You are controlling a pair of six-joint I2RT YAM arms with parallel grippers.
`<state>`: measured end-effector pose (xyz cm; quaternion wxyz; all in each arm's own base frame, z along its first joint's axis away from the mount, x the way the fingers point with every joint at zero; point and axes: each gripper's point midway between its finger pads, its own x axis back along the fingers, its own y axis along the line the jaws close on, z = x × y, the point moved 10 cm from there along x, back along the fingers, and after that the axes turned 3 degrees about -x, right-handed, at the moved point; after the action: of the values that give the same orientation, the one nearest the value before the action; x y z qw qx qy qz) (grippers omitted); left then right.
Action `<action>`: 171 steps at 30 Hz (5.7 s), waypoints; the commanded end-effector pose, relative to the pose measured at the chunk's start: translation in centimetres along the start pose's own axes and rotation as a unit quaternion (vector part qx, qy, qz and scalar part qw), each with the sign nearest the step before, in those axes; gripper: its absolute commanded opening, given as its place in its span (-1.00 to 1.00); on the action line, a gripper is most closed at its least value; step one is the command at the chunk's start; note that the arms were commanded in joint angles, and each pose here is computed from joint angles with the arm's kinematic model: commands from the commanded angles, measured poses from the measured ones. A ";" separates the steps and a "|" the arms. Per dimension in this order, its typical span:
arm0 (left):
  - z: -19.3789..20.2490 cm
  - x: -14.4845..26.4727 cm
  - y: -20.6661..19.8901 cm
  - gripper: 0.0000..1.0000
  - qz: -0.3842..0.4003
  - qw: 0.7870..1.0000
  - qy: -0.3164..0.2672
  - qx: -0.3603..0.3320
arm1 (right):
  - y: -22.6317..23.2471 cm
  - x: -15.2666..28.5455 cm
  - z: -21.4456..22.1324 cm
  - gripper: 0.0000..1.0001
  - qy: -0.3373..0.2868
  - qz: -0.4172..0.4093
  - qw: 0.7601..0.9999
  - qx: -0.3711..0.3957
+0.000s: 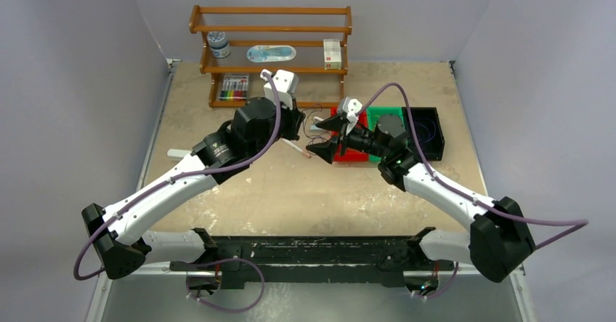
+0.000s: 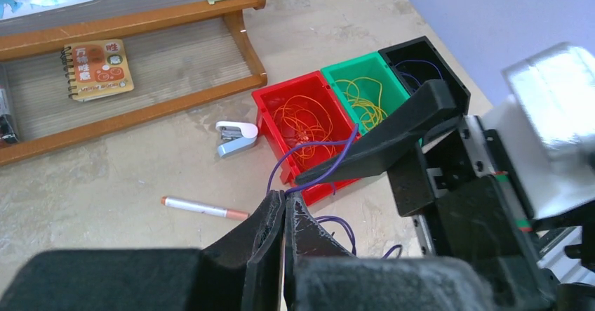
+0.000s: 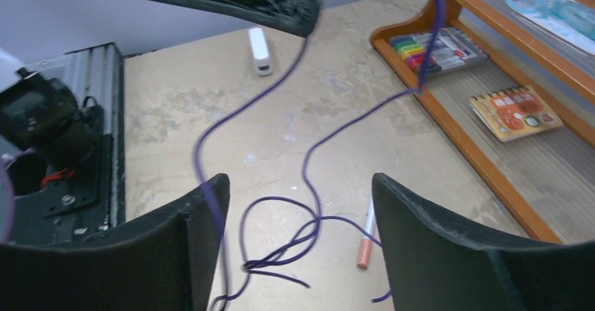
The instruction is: Untangle the cables
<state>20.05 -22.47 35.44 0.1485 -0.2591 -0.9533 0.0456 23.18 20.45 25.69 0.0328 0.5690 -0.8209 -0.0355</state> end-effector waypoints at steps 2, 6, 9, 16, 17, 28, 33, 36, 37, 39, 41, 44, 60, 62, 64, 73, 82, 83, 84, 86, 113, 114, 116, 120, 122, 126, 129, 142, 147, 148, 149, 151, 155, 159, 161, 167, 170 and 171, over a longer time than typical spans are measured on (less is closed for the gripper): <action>-3.5 1.2 -0.5 -1.00 0.021 0.998 -0.062 0.020 | -1.6 -1.3 -2.5 0.27 -0.070 0.073 0.995 0.007; -4.4 1.8 -0.6 -1.00 0.025 0.997 -0.074 0.023 | -2.0 -2.0 -1.8 -0.09 -0.082 0.077 0.994 -0.016; -5.3 2.4 -0.5 -1.00 0.023 0.996 -0.087 0.027 | -2.3 -2.5 -0.5 -0.31 -0.069 0.074 0.994 -0.034; -8.5 4.1 -0.5 -1.00 0.014 0.991 -0.128 0.036 | -2.3 -3.0 3.5 -0.42 -0.031 0.079 0.994 -0.070; -8.9 4.3 -0.5 -1.00 0.011 0.990 -0.133 0.036 | -2.3 -3.0 4.1 -0.42 -0.024 0.079 0.994 -0.074; -11.4 5.7 0.0 -1.00 -0.014 0.985 -0.169 0.034 | -1.2 -2.6 8.3 -0.49 0.015 0.075 0.991 -0.107; -11.3 5.6 0.2 -1.00 -0.024 0.986 -0.164 0.027 | -0.7 -1.7 7.8 -0.46 0.000 0.085 0.991 -0.101; -10.8 5.4 0.3 -1.00 -0.027 0.987 -0.158 0.025 | -0.4 -0.8 6.5 -0.31 -0.014 0.107 0.990 -0.085; -10.6 5.3 0.3 -1.00 -0.027 0.987 -0.155 0.023 | -0.3 -0.4 6.1 -0.26 -0.019 0.115 0.990 -0.080; -10.2 5.1 0.3 -1.00 -0.026 0.988 -0.151 0.020 | 0.1 0.4 5.2 -0.21 -0.026 0.124 0.989 -0.071; -9.8 5.0 0.3 -1.00 -0.024 0.989 -0.148 0.017 | 0.5 1.3 4.2 -0.18 -0.034 0.133 0.988 -0.064; -9.3 4.9 0.4 -1.00 -0.023 0.989 -0.146 0.015 | 1.3 2.8 2.0 -0.16 -0.063 0.151 0.986 -0.044; -7.8 3.7 -0.3 -1.00 0.015 0.992 -0.122 0.004 | 2.5 4.1 -7.3 0.27 -0.122 0.145 0.981 0.030; -7.7 3.7 -0.4 -1.00 0.023 0.992 -0.120 0.001 | 2.2 4.2 -7.7 0.22 -0.136 0.170 0.976 0.016; -7.5 3.6 -0.4 -1.00 0.028 0.993 -0.117 -0.003 | 2.2 4.4 -8.3 0.19 -0.159 0.182 0.970 0.016; -7.4 3.5 -0.8 -1.00 0.051 0.992 -0.114 -0.011 | 2.3 2.7 -9.2 0.21 -0.148 0.118 0.981 0.033; -7.5 3.4 -1.1 -1.00 0.069 0.991 -0.115 -0.015 | 2.4 -0.8 -8.8 0.30 -0.114 -0.033 0.992 0.053; -7.5 3.4 -1.1 -1.00 0.069 0.991 -0.114 -0.015 | 2.4 -0.9 -8.7 0.29 -0.110 -0.042 0.992 0.053; -7.5 3.4 -1.1 -1.00 0.069 0.991 -0.115 -0.015 | 2.4 -1.1 -8.6 0.28 -0.108 -0.047 0.992 0.052; -7.5 3.4 -1.1 -1.00 0.070 0.991 -0.114 -0.015 | 2.2 -1.3 -8.2 0.27 -0.102 -0.047 0.993 0.047; -12.0 6.8 -1.1 -1.00 0.075 0.980 -0.181 0.007 | -2.6 -3.7 5.7 -0.66 -0.014 0.144 0.981 -0.127; -12.1 6.9 -1.0 -1.00 0.073 0.981 -0.182 0.006 | -2.5 -3.6 6.1 -0.65 -0.012 0.143 0.981 -0.129; -12.3 7.0 -0.9 -1.00 0.068 0.980 -0.185 0.004 | -2.3 -3.4 6.8 -0.63 -0.005 0.140 0.981 -0.133; -12.6 7.3 -0.8 -1.00 0.062 0.980 -0.190 0.003 | -2.0 -3.0 7.6 -0.60 0.003 0.135 0.982 -0.134; -12.7 7.4 -0.6 -1.00 0.058 0.980 -0.191 0.002 | -1.8 -2.7 7.8 -0.56 0.004 0.132 0.982 -0.134; -12.7 7.6 -0.5 -1.00 0.054 0.980 -0.192 0.001 | -1.5 -2.0 7.5 -0.44 0.001 0.137 0.982 -0.126; -12.6 7.6 -0.5 -1.00 0.052 0.980 -0.190 0.001 | -1.4 -1.1 6.8 -0.32 -0.001 0.167 0.979 -0.114; -11.3 6.9 -0.4 -1.00 0.046 0.984 -0.171 -0.002 | 1.3 5.2 -3.1 0.40 -0.109 0.234 0.966 0.017; -10.6 6.3 -0.3 -1.00 0.045 0.986 -0.161 -0.006 | 2.9 6.8 -7.2 0.54 -0.137 0.204 0.966 0.075; -10.5 6.3 -0.3 -1.00 0.044 0.986 -0.160 -0.007 | 3.1 6.9 -7.9 0.54 -0.136 0.192 0.968 0.085; -10.4 6.2 -0.3 -1.00 0.043 0.986 -0.159 -0.007 | 3.4 6.8 -8.5 0.55 -0.136 0.175 0.970 0.095; -10.3 5.9 -0.3 -1.00 0.041 0.987 -0.157 -0.009 | 3.9 6.9 -9.6 0.55 -0.136 0.151 0.973 0.112; -10.1 5.5 -0.4 -1.00 0.038 0.988 -0.152 -0.010 | 4.5 6.5 -11.0 0.55 -0.134 0.108 0.977 0.128; -9.8 5.0 -0.5 -1.00 0.038 0.988 -0.148 -0.012 | 4.2 5.5 -12.6 0.56 -0.131 0.090 0.977 0.141; -9.7 4.7 -0.6 -1.00 0.037 0.989 -0.144 -0.014 | 4.1 4.8 -12.9 0.59 -0.122 0.068 0.980 0.141; -9.2 3.8 -0.8 -1.00 0.039 0.990 -0.132 -0.019 | 3.5 2.6 -12.8 0.69 -0.102 0.019 0.984 0.142; -8.9 3.4 -0.9 -1.00 0.040 0.991 -0.127 -0.022 | 2.9 1.6 -12.4 0.71 -0.090 0.008 0.986 0.141; -8.9 3.3 -0.9 -1.00 0.040 0.991 -0.127 -0.022 | 2.7 1.3 -12.3 0.71 -0.087 0.007 0.986 0.141</action>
<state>19.44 -21.39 44.34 0.0380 -0.2909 -0.9542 0.0582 21.19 19.19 36.35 -0.0839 0.5291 -0.8442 0.0190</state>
